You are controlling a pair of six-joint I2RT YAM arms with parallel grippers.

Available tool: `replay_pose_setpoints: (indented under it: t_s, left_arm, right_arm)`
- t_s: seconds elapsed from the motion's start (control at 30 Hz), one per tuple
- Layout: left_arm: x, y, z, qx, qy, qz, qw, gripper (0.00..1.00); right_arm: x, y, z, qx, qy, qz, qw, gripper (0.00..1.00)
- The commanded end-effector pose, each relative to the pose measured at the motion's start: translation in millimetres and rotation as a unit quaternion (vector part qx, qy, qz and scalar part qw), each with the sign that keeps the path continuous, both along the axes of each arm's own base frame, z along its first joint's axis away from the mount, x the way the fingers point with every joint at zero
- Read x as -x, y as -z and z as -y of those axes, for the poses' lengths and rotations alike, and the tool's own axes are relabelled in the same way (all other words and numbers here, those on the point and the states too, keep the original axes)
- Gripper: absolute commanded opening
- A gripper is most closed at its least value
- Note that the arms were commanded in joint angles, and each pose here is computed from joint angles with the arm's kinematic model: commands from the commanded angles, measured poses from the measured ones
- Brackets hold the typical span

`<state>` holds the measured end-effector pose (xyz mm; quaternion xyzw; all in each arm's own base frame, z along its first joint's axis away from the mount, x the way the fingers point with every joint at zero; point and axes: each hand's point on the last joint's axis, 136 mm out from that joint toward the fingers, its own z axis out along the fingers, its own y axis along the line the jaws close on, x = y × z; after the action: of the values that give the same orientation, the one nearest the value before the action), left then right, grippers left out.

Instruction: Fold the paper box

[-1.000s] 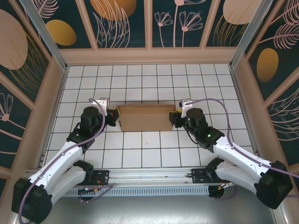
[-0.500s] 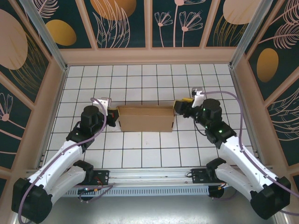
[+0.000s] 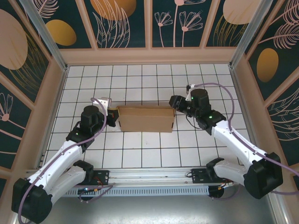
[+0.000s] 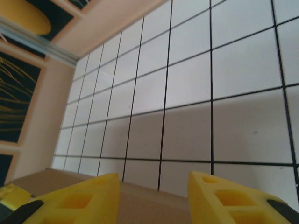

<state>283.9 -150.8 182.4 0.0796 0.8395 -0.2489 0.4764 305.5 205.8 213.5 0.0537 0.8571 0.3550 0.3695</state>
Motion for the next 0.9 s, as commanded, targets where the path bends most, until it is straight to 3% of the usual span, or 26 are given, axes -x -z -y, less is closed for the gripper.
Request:
replay_pose_setpoints:
  t_s: [0.0, 0.47, 0.63, 0.87]
  left_arm:
    - [14, 31, -7, -0.032, -0.001, -0.056, 0.998, 0.0]
    - [14, 28, -6, -0.004, -0.014, -0.059, 0.998, 0.01]
    - [12, 13, -8, 0.016, -0.027, -0.043, 0.999, 0.21]
    - [10, -15, -6, 0.043, -0.03, -0.019, 0.998, 0.39]
  right_arm:
    - [5, -4, -2, 0.042, 0.004, 0.025, 0.999, 0.42]
    - [26, 44, 7, 0.129, 0.011, 0.078, 0.989, 0.35]
    - [31, 55, 9, 0.139, 0.018, 0.074, 0.987, 0.35]
    - [34, 57, 6, 0.141, 0.025, 0.078, 0.987, 0.35]
